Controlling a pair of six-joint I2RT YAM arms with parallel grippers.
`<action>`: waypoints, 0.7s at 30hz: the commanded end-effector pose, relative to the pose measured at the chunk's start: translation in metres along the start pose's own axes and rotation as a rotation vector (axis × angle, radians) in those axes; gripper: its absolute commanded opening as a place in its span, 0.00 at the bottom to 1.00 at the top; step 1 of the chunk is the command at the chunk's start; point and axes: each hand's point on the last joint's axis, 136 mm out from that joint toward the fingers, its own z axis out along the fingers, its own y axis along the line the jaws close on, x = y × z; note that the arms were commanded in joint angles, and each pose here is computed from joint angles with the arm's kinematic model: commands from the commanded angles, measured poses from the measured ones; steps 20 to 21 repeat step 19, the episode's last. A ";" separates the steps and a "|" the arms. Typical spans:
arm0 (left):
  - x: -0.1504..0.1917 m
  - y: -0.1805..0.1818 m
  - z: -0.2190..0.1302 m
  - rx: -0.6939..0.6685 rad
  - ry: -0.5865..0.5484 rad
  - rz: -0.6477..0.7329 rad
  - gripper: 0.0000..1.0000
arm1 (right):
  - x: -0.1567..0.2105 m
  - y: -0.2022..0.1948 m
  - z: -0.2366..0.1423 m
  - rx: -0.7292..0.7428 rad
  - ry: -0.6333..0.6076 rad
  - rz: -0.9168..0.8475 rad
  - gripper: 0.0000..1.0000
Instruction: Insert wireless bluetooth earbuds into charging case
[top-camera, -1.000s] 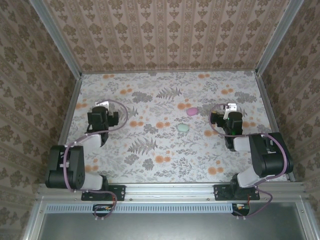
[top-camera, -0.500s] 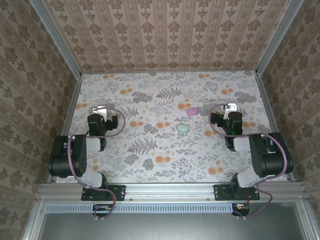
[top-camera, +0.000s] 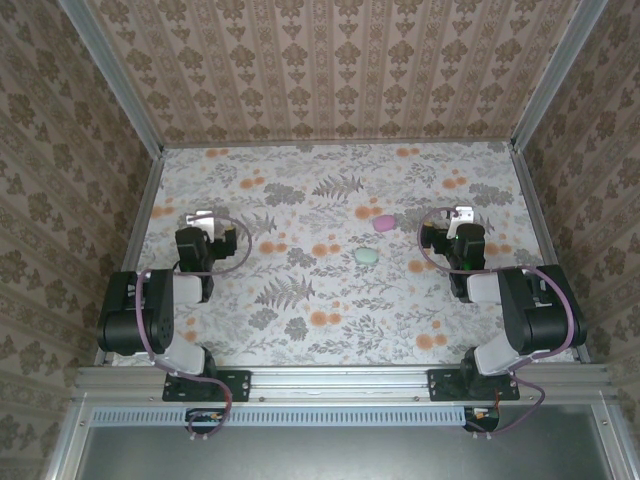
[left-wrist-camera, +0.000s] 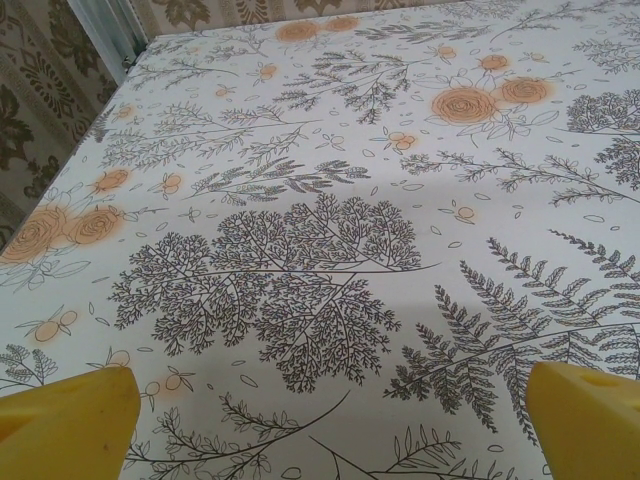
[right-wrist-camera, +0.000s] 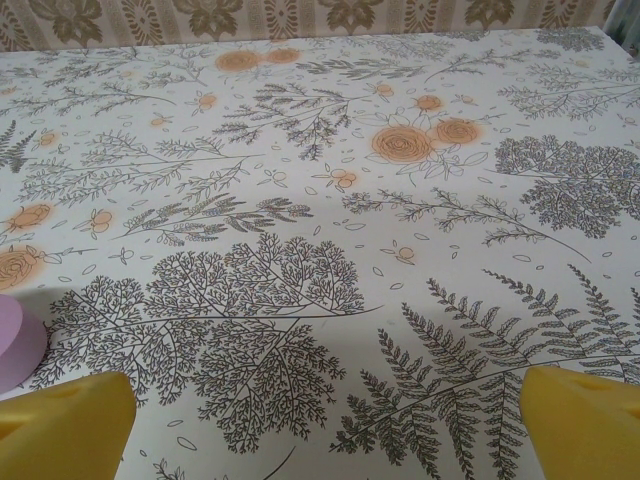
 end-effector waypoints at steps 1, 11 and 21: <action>-0.016 0.000 0.001 -0.004 -0.049 -0.009 1.00 | -0.016 -0.001 0.001 0.012 -0.049 0.003 1.00; -0.015 0.000 0.001 -0.005 -0.047 -0.009 1.00 | -0.016 0.000 0.001 0.011 -0.049 0.002 1.00; -0.014 -0.001 0.002 0.000 -0.045 -0.008 1.00 | -0.015 0.000 0.001 0.009 -0.048 0.001 1.00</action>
